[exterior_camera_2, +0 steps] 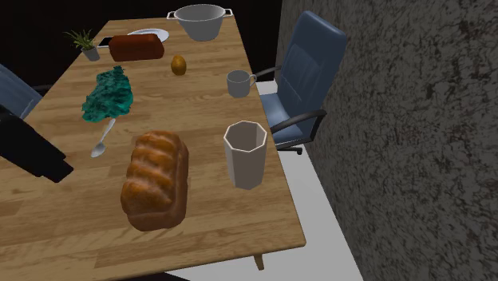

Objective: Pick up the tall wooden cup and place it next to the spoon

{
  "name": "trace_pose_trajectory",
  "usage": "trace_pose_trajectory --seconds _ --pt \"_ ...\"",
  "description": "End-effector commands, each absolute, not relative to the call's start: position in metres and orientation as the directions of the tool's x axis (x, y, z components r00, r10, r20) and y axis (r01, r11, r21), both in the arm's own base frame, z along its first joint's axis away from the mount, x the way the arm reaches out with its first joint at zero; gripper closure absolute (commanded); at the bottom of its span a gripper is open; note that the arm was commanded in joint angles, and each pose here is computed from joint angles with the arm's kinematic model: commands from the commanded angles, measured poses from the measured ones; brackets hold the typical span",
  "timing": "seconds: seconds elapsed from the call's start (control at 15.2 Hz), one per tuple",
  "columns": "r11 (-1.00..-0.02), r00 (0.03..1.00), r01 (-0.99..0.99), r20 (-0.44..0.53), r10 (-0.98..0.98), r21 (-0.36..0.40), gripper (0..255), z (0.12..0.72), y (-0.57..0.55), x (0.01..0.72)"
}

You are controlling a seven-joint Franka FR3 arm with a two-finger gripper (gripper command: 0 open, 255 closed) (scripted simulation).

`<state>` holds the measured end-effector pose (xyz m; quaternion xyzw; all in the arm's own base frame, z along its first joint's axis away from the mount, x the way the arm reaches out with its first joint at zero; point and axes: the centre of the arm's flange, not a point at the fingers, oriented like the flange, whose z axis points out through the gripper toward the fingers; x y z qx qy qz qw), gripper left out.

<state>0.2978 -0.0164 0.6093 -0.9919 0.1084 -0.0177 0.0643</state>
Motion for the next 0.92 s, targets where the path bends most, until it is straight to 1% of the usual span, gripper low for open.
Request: trace_pose_trajectory --seconds 0.0,0.86 --pt "-0.968 0.976 -0.213 0.021 -0.217 -0.131 0 0.609 -0.016 0.298" --pt "-0.975 0.977 -0.212 0.001 -0.213 -0.072 0 0.536 -0.120 0.410"
